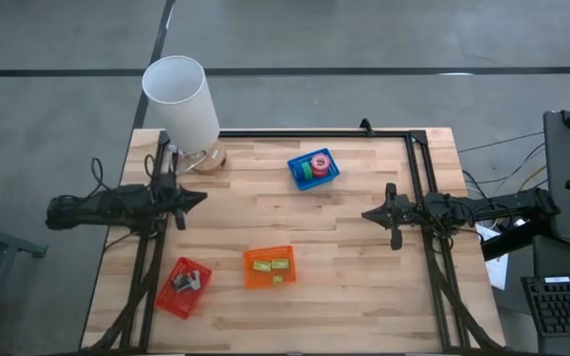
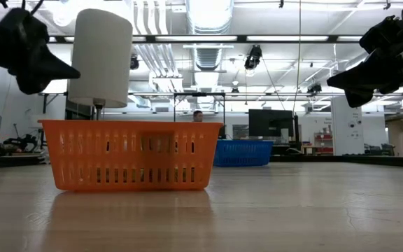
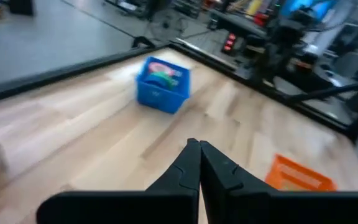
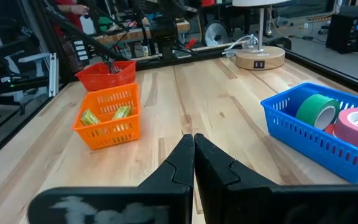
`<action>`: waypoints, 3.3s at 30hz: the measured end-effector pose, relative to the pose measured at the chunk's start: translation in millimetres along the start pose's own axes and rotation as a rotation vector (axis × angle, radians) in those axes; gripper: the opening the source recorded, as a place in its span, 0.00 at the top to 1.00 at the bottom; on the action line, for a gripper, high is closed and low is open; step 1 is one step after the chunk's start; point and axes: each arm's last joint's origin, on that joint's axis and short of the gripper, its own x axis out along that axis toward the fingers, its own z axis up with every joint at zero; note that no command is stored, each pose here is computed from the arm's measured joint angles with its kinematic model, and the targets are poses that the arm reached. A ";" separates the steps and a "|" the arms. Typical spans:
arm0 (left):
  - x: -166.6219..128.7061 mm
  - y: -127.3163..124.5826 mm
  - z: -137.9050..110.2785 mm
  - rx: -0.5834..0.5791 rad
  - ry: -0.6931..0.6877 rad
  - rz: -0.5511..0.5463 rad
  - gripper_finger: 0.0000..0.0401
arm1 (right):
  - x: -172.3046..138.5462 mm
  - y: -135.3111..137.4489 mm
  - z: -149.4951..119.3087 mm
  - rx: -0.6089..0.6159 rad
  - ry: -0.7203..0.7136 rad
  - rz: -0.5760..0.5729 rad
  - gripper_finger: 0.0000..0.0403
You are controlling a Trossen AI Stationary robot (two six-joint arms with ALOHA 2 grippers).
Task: Pick and place Stapler, Stapler remover, tape
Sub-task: Return to Home Position
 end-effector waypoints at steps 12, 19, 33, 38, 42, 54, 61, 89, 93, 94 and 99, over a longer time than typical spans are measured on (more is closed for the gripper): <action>12.0 10.1 -26.5 -0.089 0.060 0.136 0.98 | 0.0 0.0 0.0 0.000 0.000 0.001 0.98; 13.7 8.9 -26.8 -0.017 0.096 0.128 0.96 | 0.3 0.0 -0.2 -0.001 0.004 -0.001 0.98; 13.9 8.9 -27.0 -0.021 0.098 0.130 0.96 | 0.3 0.0 -0.3 -0.001 0.005 0.000 0.98; 13.9 8.9 -27.0 -0.022 0.098 0.129 0.95 | 0.3 0.0 -0.3 -0.001 0.005 0.000 0.98; 14.0 8.9 -27.0 -0.022 0.098 0.129 0.94 | 0.3 0.0 -0.3 -0.001 0.005 0.000 0.98; 14.0 8.9 -27.0 -0.022 0.098 0.129 0.96 | 0.3 0.0 -0.4 -0.001 0.005 0.000 0.98; 14.0 8.9 -27.0 -0.022 0.098 0.129 0.94 | 0.3 0.0 -0.3 -0.001 0.005 0.000 0.98; 13.9 8.8 -26.9 -0.022 0.097 0.128 0.96 | 0.4 0.0 -0.4 -0.001 0.006 0.000 0.98; 13.9 8.8 -26.8 -0.022 0.097 0.128 0.96 | 0.4 0.0 -0.4 -0.001 0.006 0.000 0.98; 13.9 8.8 -26.9 -0.022 0.098 0.128 0.95 | 0.4 0.0 -0.4 -0.001 0.006 0.000 0.98; 13.9 8.8 -26.9 -0.022 0.097 0.128 0.94 | 0.4 0.0 -0.4 -0.001 0.006 0.000 0.98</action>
